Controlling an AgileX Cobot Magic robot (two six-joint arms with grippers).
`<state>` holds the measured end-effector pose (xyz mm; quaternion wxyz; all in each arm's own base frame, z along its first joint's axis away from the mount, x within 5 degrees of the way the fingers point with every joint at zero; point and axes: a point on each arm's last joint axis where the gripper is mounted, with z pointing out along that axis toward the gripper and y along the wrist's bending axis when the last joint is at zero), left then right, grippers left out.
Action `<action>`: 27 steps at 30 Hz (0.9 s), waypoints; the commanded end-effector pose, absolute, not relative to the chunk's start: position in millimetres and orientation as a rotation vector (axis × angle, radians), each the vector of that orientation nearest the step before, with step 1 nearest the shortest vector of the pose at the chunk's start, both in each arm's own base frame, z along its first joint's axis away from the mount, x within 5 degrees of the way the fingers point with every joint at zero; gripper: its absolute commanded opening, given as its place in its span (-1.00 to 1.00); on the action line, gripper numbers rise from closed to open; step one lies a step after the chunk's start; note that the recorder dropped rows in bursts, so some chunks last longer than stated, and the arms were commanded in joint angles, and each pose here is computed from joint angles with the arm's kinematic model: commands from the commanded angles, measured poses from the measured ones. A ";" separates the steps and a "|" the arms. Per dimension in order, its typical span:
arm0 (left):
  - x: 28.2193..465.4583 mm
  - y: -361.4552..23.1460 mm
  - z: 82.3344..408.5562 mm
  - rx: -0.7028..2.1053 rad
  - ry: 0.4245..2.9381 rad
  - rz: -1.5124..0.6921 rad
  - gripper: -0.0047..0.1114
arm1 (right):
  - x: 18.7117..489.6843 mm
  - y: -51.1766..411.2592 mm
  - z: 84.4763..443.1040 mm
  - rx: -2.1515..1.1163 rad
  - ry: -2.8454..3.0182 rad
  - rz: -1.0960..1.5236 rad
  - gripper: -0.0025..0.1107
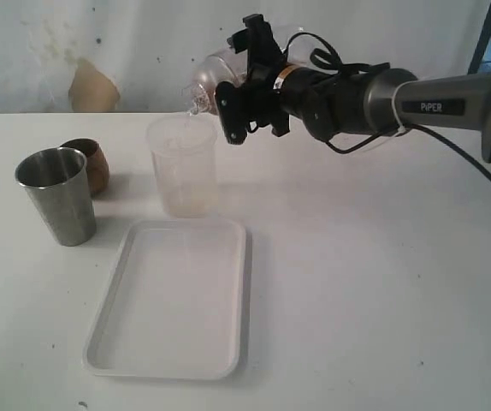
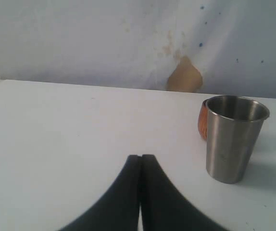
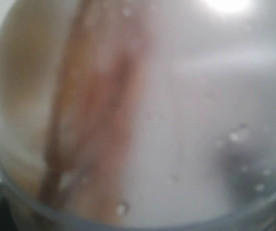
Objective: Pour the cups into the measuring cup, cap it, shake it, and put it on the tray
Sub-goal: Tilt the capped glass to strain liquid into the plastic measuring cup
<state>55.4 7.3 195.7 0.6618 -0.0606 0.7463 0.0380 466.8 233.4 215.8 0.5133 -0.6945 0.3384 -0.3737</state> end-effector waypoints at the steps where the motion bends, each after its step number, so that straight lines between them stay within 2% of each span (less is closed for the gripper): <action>1: 55.4 7.4 194.9 -0.139 1.680 0.086 -0.92 | 469.8 229.0 236.7 -1.579 0.752 -0.965 -0.96; 27: 55.4 7.4 194.9 -0.139 1.680 0.086 -0.92 | 469.9 229.5 244.0 -1.554 0.640 -1.069 -0.96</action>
